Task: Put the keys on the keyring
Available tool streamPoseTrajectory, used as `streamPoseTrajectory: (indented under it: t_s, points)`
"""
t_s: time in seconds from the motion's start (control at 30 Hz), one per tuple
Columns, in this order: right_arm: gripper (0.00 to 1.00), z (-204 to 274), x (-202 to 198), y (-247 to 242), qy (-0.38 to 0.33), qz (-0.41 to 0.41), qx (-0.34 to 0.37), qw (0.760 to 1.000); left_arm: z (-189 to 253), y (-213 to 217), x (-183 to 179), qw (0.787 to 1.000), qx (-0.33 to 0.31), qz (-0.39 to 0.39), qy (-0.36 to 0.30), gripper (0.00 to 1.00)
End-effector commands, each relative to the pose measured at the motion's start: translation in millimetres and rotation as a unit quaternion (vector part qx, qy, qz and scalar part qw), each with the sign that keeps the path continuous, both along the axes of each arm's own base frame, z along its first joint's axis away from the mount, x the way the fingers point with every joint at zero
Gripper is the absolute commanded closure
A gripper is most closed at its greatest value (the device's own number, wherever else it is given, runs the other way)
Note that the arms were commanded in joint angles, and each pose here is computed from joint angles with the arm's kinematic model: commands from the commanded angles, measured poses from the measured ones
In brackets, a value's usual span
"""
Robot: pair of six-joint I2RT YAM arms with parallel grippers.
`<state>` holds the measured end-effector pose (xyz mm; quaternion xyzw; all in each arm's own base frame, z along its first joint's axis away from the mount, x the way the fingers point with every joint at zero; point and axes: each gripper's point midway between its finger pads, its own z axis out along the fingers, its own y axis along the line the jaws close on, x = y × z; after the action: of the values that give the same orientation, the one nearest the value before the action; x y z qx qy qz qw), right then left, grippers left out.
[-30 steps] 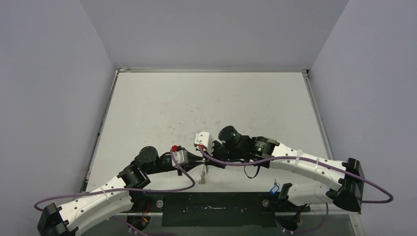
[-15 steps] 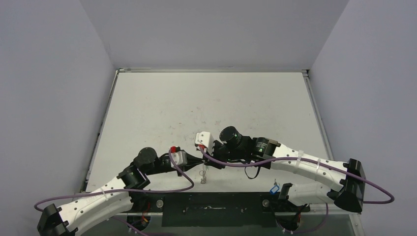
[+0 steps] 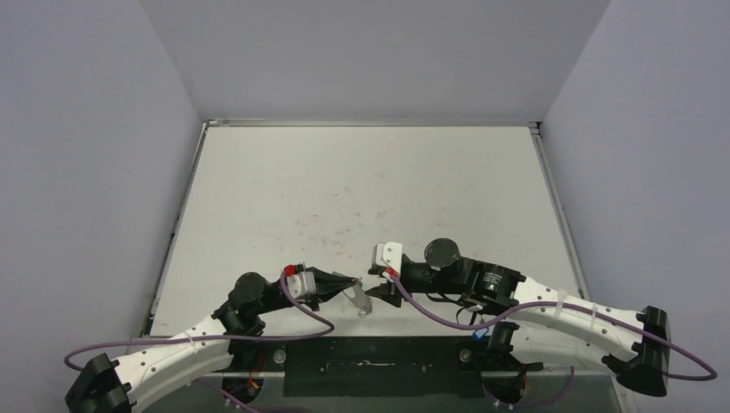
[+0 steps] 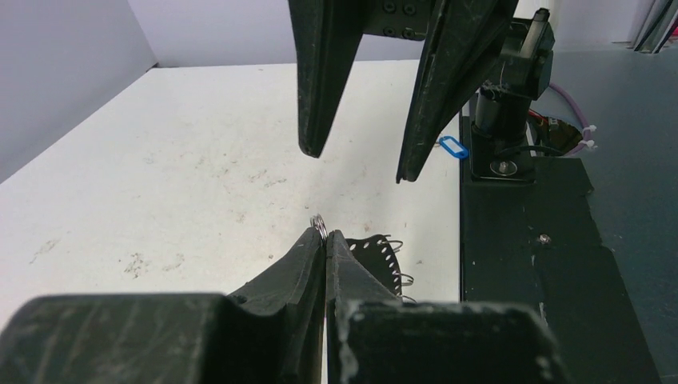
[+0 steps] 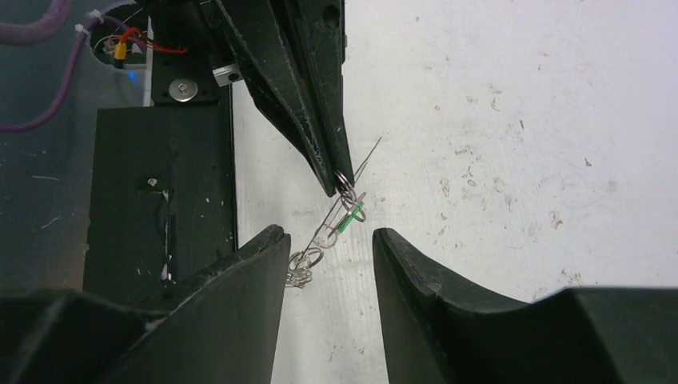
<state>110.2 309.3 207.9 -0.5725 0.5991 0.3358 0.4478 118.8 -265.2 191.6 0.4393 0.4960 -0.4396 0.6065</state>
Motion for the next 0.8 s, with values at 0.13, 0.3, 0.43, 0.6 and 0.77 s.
streamPoseTrajectory:
  t_s: [0.13,0.3,0.43,0.6,0.77]
  points:
    - [0.6,24,-2,15,-0.052,0.035,0.085,0.994,41,0,-10,0.996,-0.074,-0.023,-0.054,1.0]
    - [0.61,24,-2,23,-0.05,0.046,0.09,0.994,40,0,-12,0.996,-0.072,-0.027,-0.051,1.0]
    - [0.61,24,1,28,-0.051,0.048,0.09,0.993,39,0,-13,0.996,-0.07,-0.031,-0.05,1.0]
    - [0.66,21,4,29,-0.056,0.047,0.085,0.994,41,0,-14,0.996,-0.072,-0.033,-0.052,1.0]
    - [0.91,14,4,29,-0.05,0.049,0.078,0.994,42,0,-14,0.995,-0.073,-0.032,-0.052,1.0]
